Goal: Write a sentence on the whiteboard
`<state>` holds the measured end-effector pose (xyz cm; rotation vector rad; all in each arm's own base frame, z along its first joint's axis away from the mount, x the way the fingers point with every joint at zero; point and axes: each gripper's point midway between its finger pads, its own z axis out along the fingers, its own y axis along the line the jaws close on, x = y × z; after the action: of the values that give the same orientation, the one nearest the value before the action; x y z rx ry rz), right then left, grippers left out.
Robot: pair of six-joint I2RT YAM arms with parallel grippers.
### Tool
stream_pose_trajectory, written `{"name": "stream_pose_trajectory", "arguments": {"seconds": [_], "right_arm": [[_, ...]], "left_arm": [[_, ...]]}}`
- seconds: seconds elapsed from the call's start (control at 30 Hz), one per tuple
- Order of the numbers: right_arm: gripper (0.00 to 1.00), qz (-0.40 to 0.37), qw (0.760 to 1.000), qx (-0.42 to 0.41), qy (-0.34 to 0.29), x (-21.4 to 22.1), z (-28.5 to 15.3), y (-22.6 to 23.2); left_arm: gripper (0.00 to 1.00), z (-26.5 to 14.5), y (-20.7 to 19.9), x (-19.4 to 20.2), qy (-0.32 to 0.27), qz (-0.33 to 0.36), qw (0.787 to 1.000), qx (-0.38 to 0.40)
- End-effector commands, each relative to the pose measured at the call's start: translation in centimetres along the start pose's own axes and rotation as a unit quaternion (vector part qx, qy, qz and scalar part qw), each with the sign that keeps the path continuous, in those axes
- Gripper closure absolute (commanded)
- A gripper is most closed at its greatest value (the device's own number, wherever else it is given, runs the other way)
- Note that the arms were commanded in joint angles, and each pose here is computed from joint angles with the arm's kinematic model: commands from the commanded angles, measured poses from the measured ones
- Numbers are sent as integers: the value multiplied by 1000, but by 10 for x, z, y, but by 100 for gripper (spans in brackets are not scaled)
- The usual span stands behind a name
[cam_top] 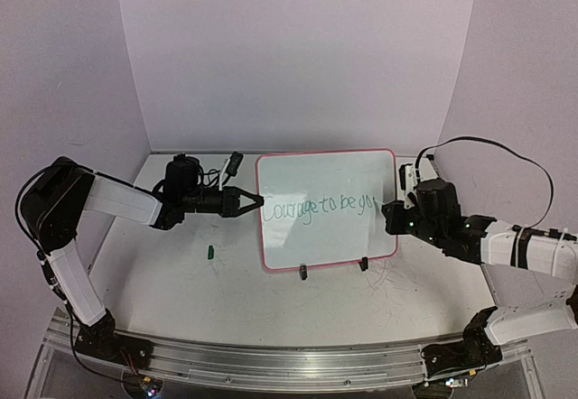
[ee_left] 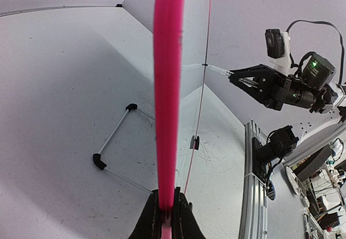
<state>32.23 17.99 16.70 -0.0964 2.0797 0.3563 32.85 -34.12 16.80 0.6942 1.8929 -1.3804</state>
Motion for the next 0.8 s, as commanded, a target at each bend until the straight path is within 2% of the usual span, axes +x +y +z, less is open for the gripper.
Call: {"name": "stream_pose_trajectory", "arguments": {"seconds": [0.0, 0.4, 0.77], "right_arm": [[100, 1, 1000, 2, 12, 8, -3, -4], [100, 4, 1000, 11, 19, 15, -4, -9], [100, 12, 1000, 27, -4, 1, -2, -12]], "left_arm": [[100, 4, 4, -4, -4, 11, 1000, -14], [100, 4, 4, -4, -5, 11, 1000, -14], [100, 4, 3, -4, -4, 11, 1000, -13]]}}
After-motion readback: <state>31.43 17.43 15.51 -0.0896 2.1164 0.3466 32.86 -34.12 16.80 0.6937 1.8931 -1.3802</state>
